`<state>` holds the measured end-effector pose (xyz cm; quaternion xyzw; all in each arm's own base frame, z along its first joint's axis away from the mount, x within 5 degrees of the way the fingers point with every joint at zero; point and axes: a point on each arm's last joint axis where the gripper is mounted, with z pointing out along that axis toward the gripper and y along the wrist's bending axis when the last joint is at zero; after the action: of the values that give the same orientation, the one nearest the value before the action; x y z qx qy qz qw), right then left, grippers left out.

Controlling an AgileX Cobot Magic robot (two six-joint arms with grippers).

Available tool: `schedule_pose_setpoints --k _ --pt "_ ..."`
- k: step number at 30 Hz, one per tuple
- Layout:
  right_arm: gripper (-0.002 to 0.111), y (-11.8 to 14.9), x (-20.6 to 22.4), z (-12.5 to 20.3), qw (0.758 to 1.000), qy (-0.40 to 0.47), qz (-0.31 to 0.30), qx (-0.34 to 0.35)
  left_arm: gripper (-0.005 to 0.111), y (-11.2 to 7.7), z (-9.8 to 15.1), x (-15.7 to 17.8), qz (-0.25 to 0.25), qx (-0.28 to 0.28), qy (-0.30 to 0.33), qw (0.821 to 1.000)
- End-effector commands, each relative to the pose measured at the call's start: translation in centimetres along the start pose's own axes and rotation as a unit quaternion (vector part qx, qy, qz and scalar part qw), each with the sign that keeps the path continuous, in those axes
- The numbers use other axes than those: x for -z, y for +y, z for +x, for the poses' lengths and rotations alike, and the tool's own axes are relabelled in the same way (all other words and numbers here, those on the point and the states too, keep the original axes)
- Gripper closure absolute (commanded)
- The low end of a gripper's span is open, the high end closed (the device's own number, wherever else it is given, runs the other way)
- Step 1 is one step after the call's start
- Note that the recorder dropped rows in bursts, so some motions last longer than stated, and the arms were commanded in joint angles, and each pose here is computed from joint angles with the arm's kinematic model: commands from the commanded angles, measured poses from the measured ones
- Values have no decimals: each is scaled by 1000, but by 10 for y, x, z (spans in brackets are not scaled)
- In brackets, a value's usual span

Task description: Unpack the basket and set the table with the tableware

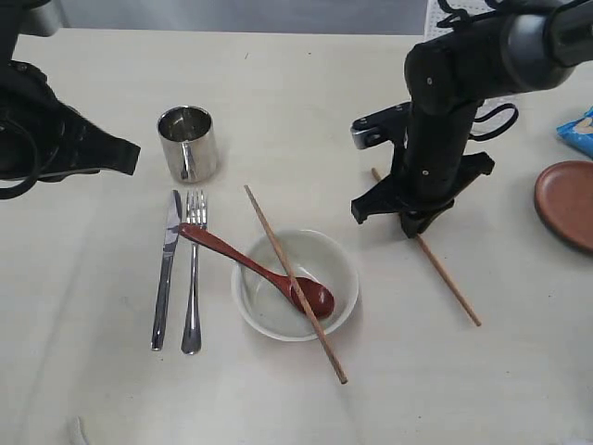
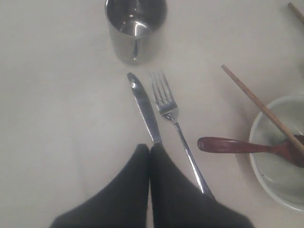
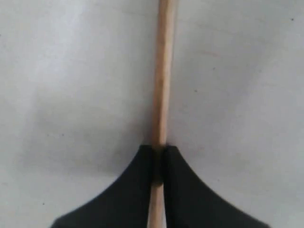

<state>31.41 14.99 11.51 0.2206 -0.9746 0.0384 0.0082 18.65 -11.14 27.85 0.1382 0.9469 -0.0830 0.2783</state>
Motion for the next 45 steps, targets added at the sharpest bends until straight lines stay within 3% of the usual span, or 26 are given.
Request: schedule_pose_setpoints --k 1,8,16,26,45 --pt "108 7 22 10 999 -3 -30 -16 107 0 2 1 4 3 -1 1000" --pt "109 54 91 26 988 -94 -119 17 107 0 2 1 5 4 -1 1000" --pt "109 86 98 34 983 -98 -149 43 107 0 2 1 5 4 -1 1000" --pt "109 100 90 30 976 -90 -195 44 107 0 2 1 5 4 -1 1000" --pt "109 101 89 32 975 -83 -200 43 107 0 1 1 6 5 -2 1000"
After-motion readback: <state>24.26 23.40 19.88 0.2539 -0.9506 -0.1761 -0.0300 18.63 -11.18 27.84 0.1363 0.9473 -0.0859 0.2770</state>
